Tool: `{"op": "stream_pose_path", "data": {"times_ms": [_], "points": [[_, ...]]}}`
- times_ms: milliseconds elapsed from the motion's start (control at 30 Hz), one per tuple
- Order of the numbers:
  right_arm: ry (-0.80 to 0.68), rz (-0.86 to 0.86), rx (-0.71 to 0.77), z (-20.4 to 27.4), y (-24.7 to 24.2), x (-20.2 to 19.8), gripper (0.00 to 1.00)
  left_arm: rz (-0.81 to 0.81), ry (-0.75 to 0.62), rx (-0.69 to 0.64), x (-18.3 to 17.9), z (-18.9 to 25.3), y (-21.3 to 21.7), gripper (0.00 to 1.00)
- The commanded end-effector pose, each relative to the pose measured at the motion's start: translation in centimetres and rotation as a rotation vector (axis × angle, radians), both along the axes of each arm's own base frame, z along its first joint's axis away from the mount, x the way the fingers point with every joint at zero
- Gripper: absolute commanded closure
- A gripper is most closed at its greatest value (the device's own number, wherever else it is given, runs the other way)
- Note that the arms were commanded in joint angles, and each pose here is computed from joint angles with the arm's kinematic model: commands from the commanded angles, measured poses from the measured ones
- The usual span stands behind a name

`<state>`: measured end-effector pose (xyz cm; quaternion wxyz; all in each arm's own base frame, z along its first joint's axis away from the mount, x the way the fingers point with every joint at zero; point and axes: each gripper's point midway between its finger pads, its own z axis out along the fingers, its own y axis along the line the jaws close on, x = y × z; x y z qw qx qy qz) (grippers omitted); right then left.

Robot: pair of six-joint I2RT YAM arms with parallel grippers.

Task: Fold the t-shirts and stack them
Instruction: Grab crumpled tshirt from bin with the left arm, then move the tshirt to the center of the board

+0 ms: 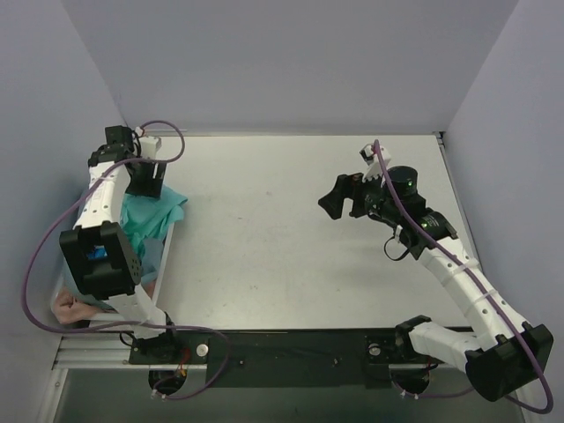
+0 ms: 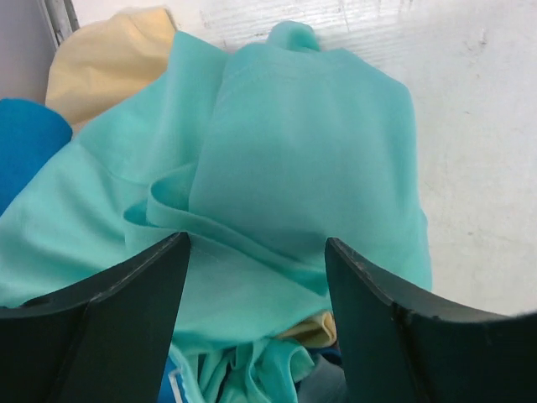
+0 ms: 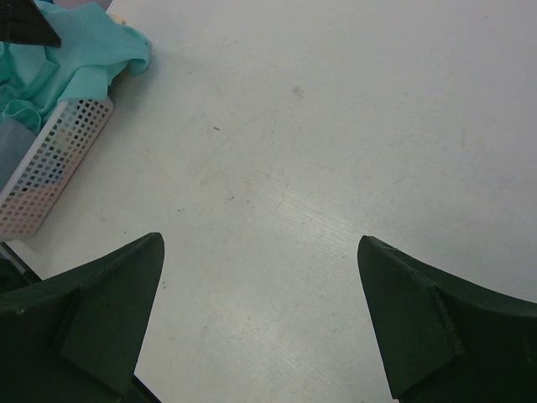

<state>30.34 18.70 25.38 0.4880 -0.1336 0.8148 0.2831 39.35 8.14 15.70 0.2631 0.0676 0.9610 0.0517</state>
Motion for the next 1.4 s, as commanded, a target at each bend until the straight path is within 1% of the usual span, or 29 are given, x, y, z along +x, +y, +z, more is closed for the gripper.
{"op": "stream_pose_path", "data": {"times_ms": [0, 67, 100, 133, 167, 267, 367, 433, 500, 600, 700, 733, 767, 800, 833, 900, 967, 1000, 1033, 1067, 1100, 1133, 1167, 1200, 1233, 1267, 1300, 1333, 1367], "points": [[-0.048, -0.029, -0.027, 1.1, -0.5, 0.4, 0.07, 0.022, 0.002, 0.016, 2.5, -0.6, 1.2, 0.32], [-0.042, -0.035, -0.030, 0.9, -0.5, 0.4, 0.07, 0.041, -0.002, 0.015, 3.2, 0.1, 1.8, 0.50], [-0.047, -0.034, -0.027, 1.3, -0.5, 0.5, 0.07, 0.060, 0.019, 0.036, 2.8, 0.1, 2.4, 0.65], [-0.049, -0.029, -0.026, 1.4, -0.4, 0.5, 0.07, 0.064, 0.003, 0.048, 3.1, 0.8, 2.6, 0.77], [-0.055, -0.025, -0.026, 1.7, -0.3, 0.5, 0.07, 0.068, -0.018, 0.062, 3.1, 1.6, 2.8, 1.00], [-0.068, -0.017, -0.032, 2.3, -0.2, 0.8, 0.07, 0.078, -0.075, 0.104, 3.2, 3.8, 3.4, 1.00], [-0.091, -0.008, -0.032, 3.4, 0.0, 1.1, 0.07, 0.056, -0.172, 0.099, 3.0, 8.1, 2.7, 1.00], [-0.104, -0.001, -0.029, 4.0, 0.2, 1.1, 0.07, 0.027, -0.262, 0.084, 2.8, 12.1, 1.8, 1.00], [-0.117, 0.006, -0.023, 4.6, 0.4, 1.3, 0.07, -0.023, -0.391, 0.042, 2.8, 16.9, 0.3, 1.00], [-0.135, 0.027, -0.013, 5.5, 1.0, 1.2, 0.07, -0.099, -0.631, -0.004, 2.5, 25.1, -2.0, 1.00], [-0.155, 0.040, 0.007, 6.6, 1.4, 1.1, 0.07, -0.186, -0.821, -0.029, 0.7, 32.8, -4.4, 1.00], [-0.155, 0.041, 0.014, 6.8, 1.6, 1.1, 0.07, -0.219, -0.846, -0.054, 0.2, 34.1, -5.2, 1.00], [-0.162, 0.046, 0.027, 7.1, 1.7, 0.9, 0.07, -0.237, -0.908, -0.074, -0.6, 36.5, -6.0, 1.00], [-0.167, 0.044, 0.035, 7.4, 1.7, 0.8, 0.07, -0.282, -0.949, -0.101, -1.1, 37.9, -6.9, 1.00], [-0.171, 0.041, 0.042, 7.7, 1.7, 0.8, 0.07, -0.320, -1.014, -0.129, -2.3, 40.3, -8.2, 1.00], [-0.172, 0.033, 0.051, 8.0, 1.6, 0.6, 0.07, -0.401, -1.094, -0.184, -3.9, 43.3, -10.6, 1.00], [-0.170, 0.017, 0.061, 8.2, 1.3, 0.6, 0.06, -0.512, -1.083, -0.283, -4.5, 43.4, -14.8, 1.00], [-0.164, 0.000, 0.065, 8.2, 1.1, 0.7, 0.06, -0.522, -1.055, -0.302, -4.2, 42.6, -15.8, 1.00], [-0.149, -0.015, 0.059, 7.9, 0.8, 0.7, 0.06, -0.590, -0.978, -0.358, -3.9, 40.3, -18.9, 1.00], [-0.141, -0.036, 0.056, 7.9, 0.5, 0.9, 0.06, -0.597, -0.920, -0.377, -3.4, 38.5, -20.2, 1.00], [-0.113, -0.049, 0.041, 7.3, 0.1, 1.0, 0.06, -0.606, -0.814, -0.429, -2.7, 35.2, -22.2, 1.00], [-0.111, -0.061, 0.040, 7.6, -0.2, 1.0, 0.06, -0.623, -0.760, -0.458, -2.5, 33.5, -23.6, 1.00], [-0.087, -0.069, 0.027, 7.1, -0.6, 0.9, 0.06, -0.648, -0.676, -0.492, -2.4, 31.0, -25.7, 1.00], [-0.085, -0.077, 0.027, 7.3, -0.9, 0.8, 0.06, -0.670, -0.633, -0.508, -2.3, 29.5, -27.3, 1.00], [-0.069, -0.093, 0.020, 6.9, -1.5, 0.7, 0.06, -0.719, -0.582, -0.520, -2.9, 27.9, -29.9, 1.00], [-0.061, -0.111, 0.014, 6.9, -2.0, 0.4, 0.06, -0.743, -0.549, -0.524, -2.5, 26.5, -31.5, 1.00], [-0.049, -0.146, 0.014, 6.6, -2.9, 0.6, 0.06, -0.801, -0.519, -0.538, -3.3, 25.5, -34.0, 1.00], [-0.024, -0.197, 0.009, 6.3, -4.3, 0.8, 0.06, -0.815, -0.464, -0.545, -2.7, 23.3, -35.5, 1.00], [-0.002, -0.226, 0.020, 6.1, -4.9, 0.8, 0.06, -0.850, -0.453, -0.575, -3.3, 22.9, -37.6, 1.00]]}}
